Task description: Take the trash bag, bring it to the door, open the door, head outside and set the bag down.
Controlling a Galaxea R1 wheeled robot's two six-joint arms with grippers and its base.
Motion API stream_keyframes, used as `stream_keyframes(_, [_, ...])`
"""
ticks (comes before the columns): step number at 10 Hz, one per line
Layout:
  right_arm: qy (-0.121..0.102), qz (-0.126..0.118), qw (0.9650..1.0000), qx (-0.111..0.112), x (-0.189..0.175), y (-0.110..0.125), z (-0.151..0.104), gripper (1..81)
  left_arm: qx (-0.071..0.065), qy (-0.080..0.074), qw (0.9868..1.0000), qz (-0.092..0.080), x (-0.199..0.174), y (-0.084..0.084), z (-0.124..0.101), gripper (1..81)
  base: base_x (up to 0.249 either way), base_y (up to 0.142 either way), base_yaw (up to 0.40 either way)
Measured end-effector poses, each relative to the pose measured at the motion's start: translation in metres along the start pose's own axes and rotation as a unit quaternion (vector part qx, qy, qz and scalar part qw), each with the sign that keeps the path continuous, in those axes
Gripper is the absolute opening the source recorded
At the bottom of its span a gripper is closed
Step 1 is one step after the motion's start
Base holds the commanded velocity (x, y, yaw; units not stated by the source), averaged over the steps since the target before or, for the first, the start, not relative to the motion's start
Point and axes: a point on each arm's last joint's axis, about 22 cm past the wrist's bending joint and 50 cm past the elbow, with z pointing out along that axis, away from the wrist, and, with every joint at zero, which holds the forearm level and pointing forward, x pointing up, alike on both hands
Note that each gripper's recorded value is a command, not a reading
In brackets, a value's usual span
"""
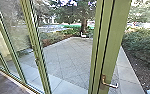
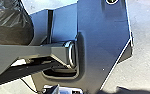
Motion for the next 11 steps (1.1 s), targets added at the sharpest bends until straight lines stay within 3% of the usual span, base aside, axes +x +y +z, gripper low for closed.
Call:
stream_keyframes(4, [0.0, 0.006, 0.9997, 0.026, -0.008, -0.01, -0.009, 81.1, 0.002, -0.004, 1.0, -0.002, -0.008, -0.006, -0.002, 1.0, 0.0, 0.0, 0.0])
stream_keyframes(6, [0.002, 0.008, 0.999, 0.044, -0.004, -0.009, -0.023, 81.1, -0.006, -0.006, 1.0, -0.002, -0.013, -0.004, -0.004, 1.0, 0.0, 0.0, 0.0])
stream_keyframes(11, [0.007, 0.017, 0.9937, 0.111, 0.004, -0.031, -0.073, 81.1, -0.014, -0.006, 0.9999, -0.002, -0.012, 0.002, -0.005, 1.0, 0.0, 0.0, 0.0])
